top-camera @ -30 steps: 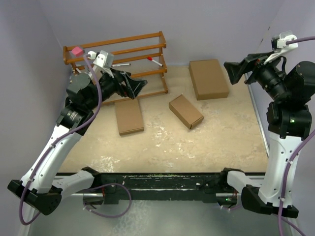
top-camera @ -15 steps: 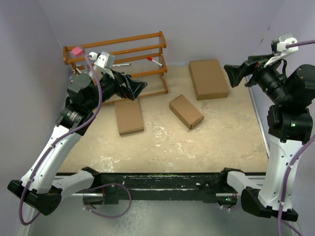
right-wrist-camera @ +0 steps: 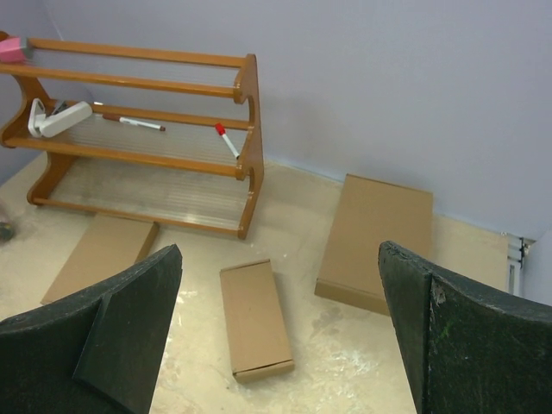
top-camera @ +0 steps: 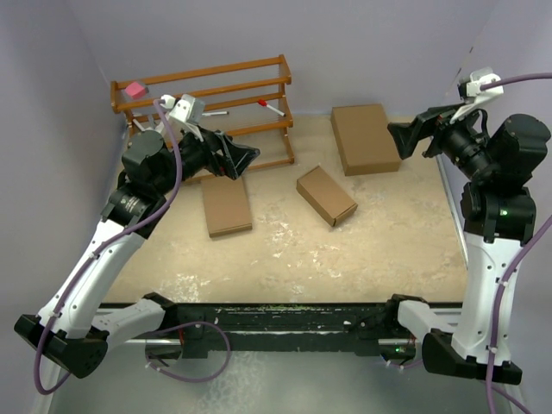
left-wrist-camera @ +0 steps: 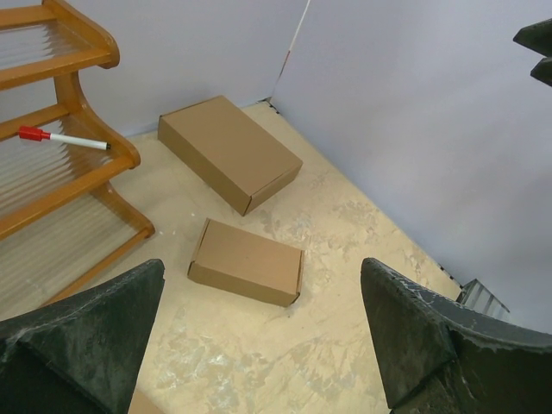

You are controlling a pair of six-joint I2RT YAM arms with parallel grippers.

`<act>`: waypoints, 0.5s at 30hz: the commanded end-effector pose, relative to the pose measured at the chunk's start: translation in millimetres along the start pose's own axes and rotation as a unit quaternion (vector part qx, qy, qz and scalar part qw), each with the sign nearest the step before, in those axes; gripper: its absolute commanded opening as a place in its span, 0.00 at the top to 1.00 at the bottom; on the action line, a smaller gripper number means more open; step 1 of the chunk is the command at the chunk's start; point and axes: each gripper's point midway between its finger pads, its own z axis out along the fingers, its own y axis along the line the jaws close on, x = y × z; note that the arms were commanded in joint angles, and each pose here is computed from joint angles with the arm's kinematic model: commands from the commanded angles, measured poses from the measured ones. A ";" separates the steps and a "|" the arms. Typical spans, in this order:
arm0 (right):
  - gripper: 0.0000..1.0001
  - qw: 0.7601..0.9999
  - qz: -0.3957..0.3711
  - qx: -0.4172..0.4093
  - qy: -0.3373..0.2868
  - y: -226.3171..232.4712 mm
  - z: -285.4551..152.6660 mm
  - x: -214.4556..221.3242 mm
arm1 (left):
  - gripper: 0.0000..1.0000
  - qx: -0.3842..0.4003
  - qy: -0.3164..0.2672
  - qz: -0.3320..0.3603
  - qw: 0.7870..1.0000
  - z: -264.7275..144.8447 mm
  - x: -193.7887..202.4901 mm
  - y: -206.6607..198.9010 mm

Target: Fold the paper box

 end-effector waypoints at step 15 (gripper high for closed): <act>0.00 0.999 -0.029 -0.008 -0.030 6.4 -9.1 -16.0 | 0.02 0.012 -0.018 0.013 1.000 -2.5 -9.6 -5.3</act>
